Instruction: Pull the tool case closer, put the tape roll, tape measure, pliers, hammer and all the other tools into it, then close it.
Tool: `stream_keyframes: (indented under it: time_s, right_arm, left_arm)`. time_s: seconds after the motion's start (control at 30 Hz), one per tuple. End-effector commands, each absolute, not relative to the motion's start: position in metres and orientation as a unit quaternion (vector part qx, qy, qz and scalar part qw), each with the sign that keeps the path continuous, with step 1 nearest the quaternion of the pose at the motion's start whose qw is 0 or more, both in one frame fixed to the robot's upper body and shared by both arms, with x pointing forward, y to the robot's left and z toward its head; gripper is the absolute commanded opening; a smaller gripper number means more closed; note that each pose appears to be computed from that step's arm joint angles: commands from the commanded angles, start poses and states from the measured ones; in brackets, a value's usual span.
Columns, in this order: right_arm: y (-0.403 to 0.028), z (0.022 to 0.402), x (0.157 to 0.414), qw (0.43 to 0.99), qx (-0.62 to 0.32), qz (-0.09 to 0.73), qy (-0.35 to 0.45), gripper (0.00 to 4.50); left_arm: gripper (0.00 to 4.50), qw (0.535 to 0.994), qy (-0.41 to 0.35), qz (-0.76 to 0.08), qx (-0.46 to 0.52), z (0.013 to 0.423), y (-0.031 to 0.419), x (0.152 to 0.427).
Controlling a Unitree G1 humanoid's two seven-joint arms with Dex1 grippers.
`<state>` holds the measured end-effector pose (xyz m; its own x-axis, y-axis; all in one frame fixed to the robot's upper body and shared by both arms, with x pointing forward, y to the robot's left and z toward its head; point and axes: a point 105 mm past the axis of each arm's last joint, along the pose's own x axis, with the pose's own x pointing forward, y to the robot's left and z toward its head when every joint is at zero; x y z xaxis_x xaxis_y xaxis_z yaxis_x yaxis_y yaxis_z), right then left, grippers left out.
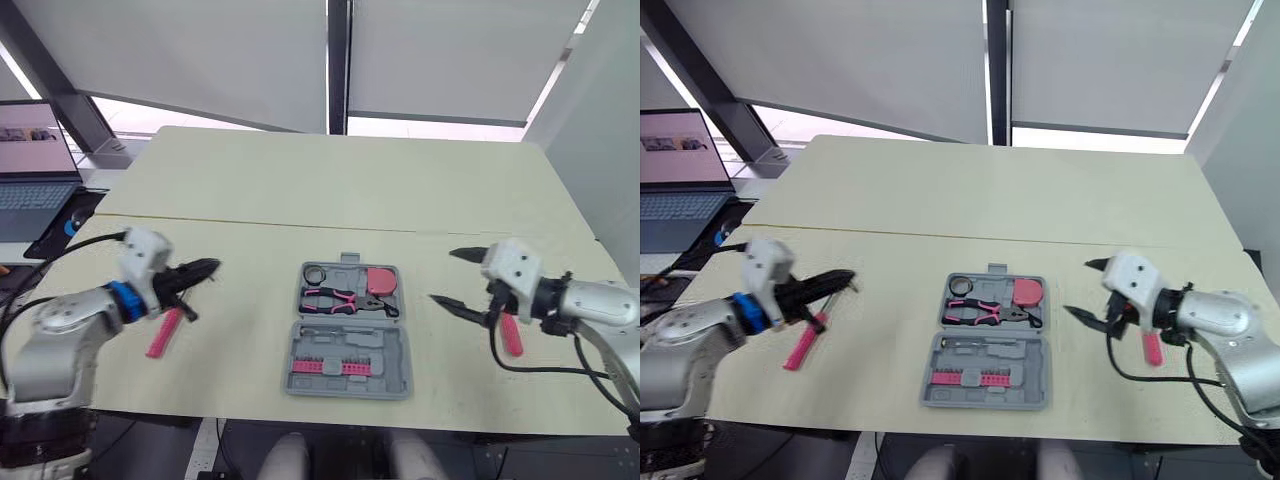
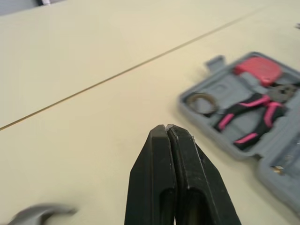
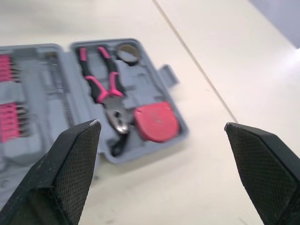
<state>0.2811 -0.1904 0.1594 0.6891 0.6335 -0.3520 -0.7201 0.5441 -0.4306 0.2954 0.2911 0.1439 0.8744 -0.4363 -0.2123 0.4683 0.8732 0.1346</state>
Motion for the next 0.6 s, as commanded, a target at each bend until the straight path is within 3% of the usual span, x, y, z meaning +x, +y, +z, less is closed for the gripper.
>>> stream_keyframes:
  time_s: [0.03, 0.17, 0.27, 0.43, 0.6]
  right_arm:
    - [-0.221, 0.165, 0.279, 0.895, -0.279, 0.341, 0.07, 4.5]
    - [-0.267, 0.141, 0.262, 0.909, -0.273, 0.288, 0.126, 4.5]
    - [-0.284, 0.128, 0.247, 0.913, -0.263, 0.271, 0.155, 4.5]
    - [-0.305, 0.109, 0.221, 0.922, -0.227, 0.241, 0.202, 4.5]
    - [-0.302, 0.097, 0.207, 0.917, -0.209, 0.252, 0.229, 4.5]
  left_arm:
    - [0.02, 0.985, 0.07, -0.132, 0.082, 0.15, 0.344, 0.274]
    - [0.02, 0.991, 0.108, -0.05, 0.066, 0.126, 0.396, 0.229]
    - [0.54, 0.988, 0.139, -0.039, 0.046, 0.113, 0.41, 0.206]
    - [2.1, 0.978, 0.201, -0.057, 0.025, 0.091, 0.412, 0.177]
    - [3.63, 0.976, 0.206, -0.068, 0.02, 0.089, 0.408, 0.179]
